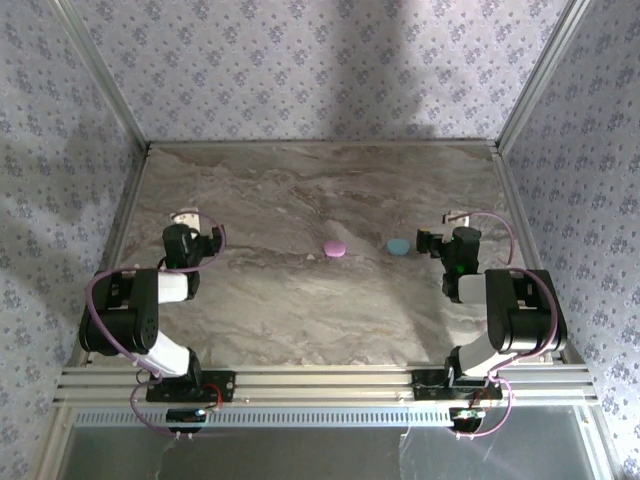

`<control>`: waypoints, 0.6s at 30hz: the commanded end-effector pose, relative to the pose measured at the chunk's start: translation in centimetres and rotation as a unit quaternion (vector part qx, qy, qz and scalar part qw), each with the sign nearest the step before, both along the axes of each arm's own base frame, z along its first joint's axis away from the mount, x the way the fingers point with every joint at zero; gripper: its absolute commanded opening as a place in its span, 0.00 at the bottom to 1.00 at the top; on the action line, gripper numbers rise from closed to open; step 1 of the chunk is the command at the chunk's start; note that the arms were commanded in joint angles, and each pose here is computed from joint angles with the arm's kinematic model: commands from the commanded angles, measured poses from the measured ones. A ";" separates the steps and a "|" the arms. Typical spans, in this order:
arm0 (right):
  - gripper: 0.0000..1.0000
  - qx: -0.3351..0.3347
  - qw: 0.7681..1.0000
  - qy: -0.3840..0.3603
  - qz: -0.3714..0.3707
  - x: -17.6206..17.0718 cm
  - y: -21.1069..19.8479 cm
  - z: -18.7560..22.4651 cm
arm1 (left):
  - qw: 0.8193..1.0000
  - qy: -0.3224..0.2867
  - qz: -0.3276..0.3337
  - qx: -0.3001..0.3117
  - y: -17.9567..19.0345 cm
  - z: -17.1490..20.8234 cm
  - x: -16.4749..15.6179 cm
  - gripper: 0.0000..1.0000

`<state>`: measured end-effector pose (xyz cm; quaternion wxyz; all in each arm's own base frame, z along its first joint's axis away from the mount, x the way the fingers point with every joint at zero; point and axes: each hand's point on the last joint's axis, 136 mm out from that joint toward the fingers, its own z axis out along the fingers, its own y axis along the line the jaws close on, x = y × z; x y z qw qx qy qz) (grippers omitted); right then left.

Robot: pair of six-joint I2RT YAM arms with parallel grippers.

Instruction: Insert the wireless bluetooth earbuds into the charging case

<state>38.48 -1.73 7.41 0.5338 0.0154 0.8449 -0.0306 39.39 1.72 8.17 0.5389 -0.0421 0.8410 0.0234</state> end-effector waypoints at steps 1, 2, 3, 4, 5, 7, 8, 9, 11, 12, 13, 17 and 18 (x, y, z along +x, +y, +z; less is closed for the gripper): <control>1.00 -0.005 1.000 -0.014 0.005 0.6 -0.1 0.9 | 1.000 -0.019 -0.012 0.005 -0.3 0.7 0.4 1.00; 1.00 -0.005 1.000 -0.013 0.005 0.6 -0.1 0.9 | 1.000 -0.020 -0.011 0.004 -0.3 0.7 0.4 1.00; 1.00 -0.005 1.000 -0.013 0.006 0.6 0.0 0.9 | 1.000 -0.020 -0.012 0.004 -0.3 0.7 0.4 1.00; 1.00 -0.005 1.000 -0.014 0.005 0.6 -0.1 0.9 | 1.000 -0.020 -0.011 0.004 -0.3 0.7 0.4 1.00; 1.00 -0.005 1.000 -0.013 0.005 0.6 -0.1 0.9 | 1.000 -0.020 -0.011 0.004 -0.3 0.7 0.4 1.00; 1.00 -0.005 1.000 -0.013 0.005 0.6 -0.1 0.9 | 1.000 -0.019 -0.012 0.004 -0.3 0.7 0.4 1.00; 1.00 -0.005 1.000 -0.013 0.006 0.6 -0.1 0.9 | 1.000 -0.019 -0.011 0.004 -0.3 0.7 0.4 1.00; 1.00 -0.005 1.000 -0.012 0.005 0.6 -0.1 0.8 | 1.000 -0.020 -0.011 0.004 -0.3 0.7 0.4 1.00; 1.00 -0.004 1.000 -0.013 0.006 0.6 0.0 0.9 | 1.000 -0.019 -0.012 0.005 -0.3 0.7 0.4 1.00; 1.00 -0.004 1.000 -0.012 0.006 0.6 0.0 0.8 | 1.000 -0.020 -0.012 0.005 -0.3 0.7 0.4 1.00; 1.00 -0.004 1.000 -0.012 0.006 0.6 0.0 0.9 | 1.000 -0.020 -0.011 0.004 -0.3 0.7 0.4 1.00; 1.00 -0.004 1.000 -0.014 0.006 0.7 0.0 0.9 | 1.000 -0.020 -0.011 0.004 -0.3 0.7 0.4 1.00; 1.00 -0.004 1.000 -0.012 0.005 0.6 0.0 0.9 | 1.000 -0.019 -0.011 0.005 -0.3 0.7 0.4 1.00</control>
